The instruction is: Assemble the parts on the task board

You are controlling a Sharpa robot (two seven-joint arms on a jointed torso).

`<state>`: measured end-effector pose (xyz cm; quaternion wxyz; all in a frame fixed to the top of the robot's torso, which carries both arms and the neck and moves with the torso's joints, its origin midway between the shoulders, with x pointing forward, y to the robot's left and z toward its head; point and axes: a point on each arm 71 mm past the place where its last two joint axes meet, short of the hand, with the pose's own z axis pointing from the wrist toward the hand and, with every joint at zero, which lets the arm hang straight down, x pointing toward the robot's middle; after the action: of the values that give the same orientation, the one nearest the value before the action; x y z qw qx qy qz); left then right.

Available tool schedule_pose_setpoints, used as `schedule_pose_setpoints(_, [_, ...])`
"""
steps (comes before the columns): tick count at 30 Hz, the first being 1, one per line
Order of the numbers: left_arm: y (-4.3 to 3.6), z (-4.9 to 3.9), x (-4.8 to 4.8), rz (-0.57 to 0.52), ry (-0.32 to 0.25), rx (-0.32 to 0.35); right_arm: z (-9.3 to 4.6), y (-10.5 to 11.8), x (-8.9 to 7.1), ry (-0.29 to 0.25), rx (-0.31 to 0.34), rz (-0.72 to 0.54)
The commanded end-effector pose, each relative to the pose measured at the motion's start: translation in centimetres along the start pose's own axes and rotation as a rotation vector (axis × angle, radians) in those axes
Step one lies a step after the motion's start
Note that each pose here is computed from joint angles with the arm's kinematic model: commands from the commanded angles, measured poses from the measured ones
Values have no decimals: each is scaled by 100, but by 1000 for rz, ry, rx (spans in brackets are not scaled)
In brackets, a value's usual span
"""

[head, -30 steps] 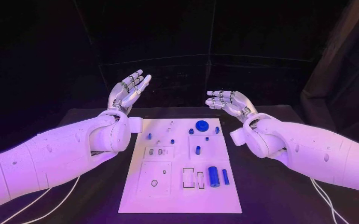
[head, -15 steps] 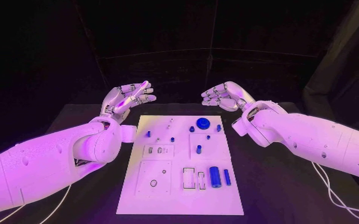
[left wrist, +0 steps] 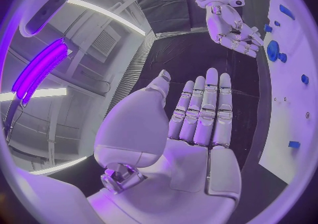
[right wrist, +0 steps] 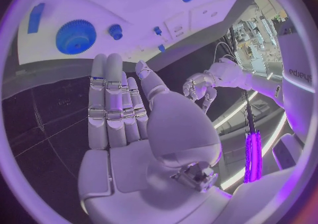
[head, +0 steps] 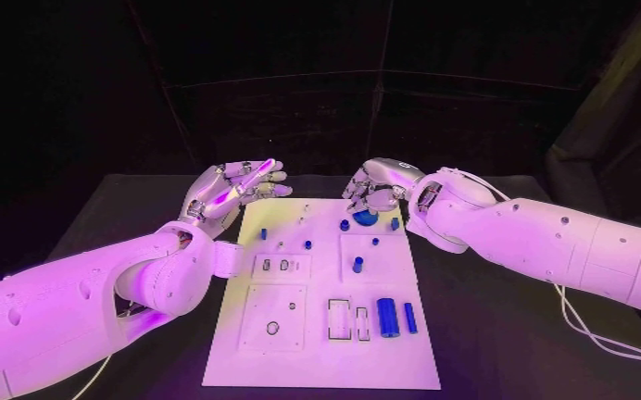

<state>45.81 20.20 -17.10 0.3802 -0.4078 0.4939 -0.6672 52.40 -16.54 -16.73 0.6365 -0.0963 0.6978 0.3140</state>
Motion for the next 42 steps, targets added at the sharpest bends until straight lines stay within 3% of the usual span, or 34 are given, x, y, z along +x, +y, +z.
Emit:
schedule_pose_setpoints(1, [-4,-7,44,-14,59,-7,28,-3,13,43,51,-186])
schedule_pose_setpoints(11, [3,-12,63,-21,80,-14,70,38,42,86,67,-233])
schedule_pose_setpoints(42, [26,9,-32,-4,54,-27,145,145,140,177,31,-231])
